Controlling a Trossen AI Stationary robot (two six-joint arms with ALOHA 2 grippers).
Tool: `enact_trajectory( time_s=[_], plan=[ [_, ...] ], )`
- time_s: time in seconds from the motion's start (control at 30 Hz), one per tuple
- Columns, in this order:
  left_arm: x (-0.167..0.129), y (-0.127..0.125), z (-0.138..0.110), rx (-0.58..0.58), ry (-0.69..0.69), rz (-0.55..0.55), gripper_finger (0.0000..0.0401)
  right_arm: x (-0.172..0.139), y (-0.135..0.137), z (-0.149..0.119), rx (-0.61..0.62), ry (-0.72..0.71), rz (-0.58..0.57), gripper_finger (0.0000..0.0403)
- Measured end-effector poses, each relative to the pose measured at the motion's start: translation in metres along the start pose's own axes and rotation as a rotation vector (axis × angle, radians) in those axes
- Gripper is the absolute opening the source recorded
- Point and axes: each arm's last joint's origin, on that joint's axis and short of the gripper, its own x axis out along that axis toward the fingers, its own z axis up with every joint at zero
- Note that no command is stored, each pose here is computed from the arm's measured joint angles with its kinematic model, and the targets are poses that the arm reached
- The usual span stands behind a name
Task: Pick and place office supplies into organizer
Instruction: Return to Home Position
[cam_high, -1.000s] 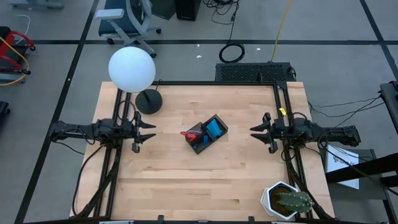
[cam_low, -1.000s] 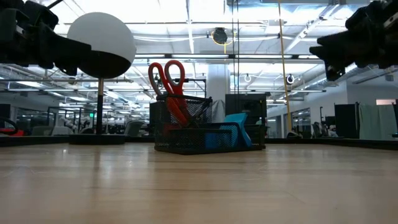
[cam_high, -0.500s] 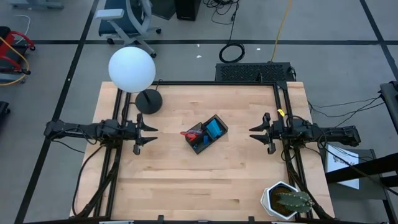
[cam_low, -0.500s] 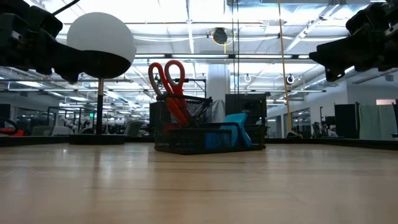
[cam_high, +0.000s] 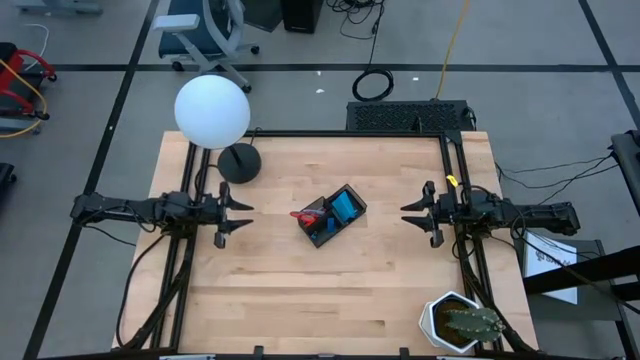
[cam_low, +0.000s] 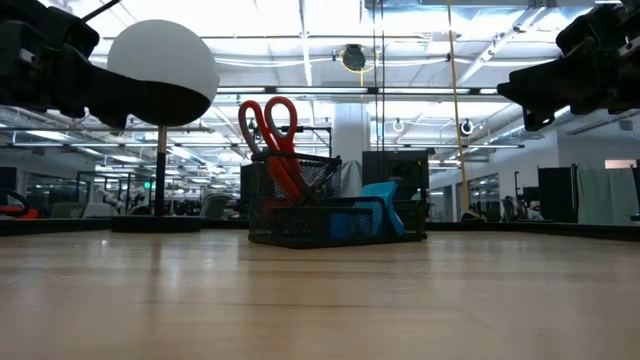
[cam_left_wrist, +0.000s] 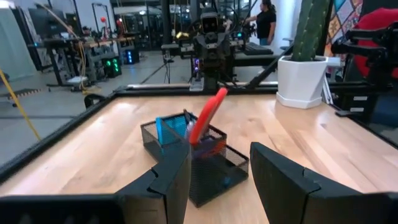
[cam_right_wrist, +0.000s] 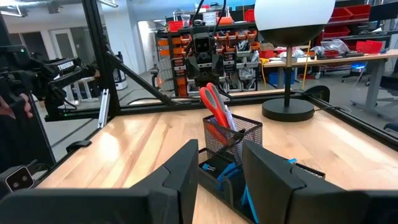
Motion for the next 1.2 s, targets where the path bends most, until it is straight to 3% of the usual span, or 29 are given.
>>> enact_trajectory(
  time_s=[0.13, 0.37, 1.2],
  plan=[
    [0.0, 0.0, 0.0006, 0.017, -0.006, -0.001, 0.017, 0.0, 0.0, 0.0001, 0.0, -0.001, 0.0, 0.0116],
    [0.0, 0.0002, 0.0011, -0.088, -0.011, 0.006, 0.017, 0.0, 0.0, 0.0002, 0.0, -0.003, 0.0, 0.0116],
    [0.0, 0.0004, 0.0013, -0.086, -0.014, 0.013, 0.017, 0.0, 0.0, 0.0002, 0.0, -0.002, 0.0, 0.0116]
  ],
)
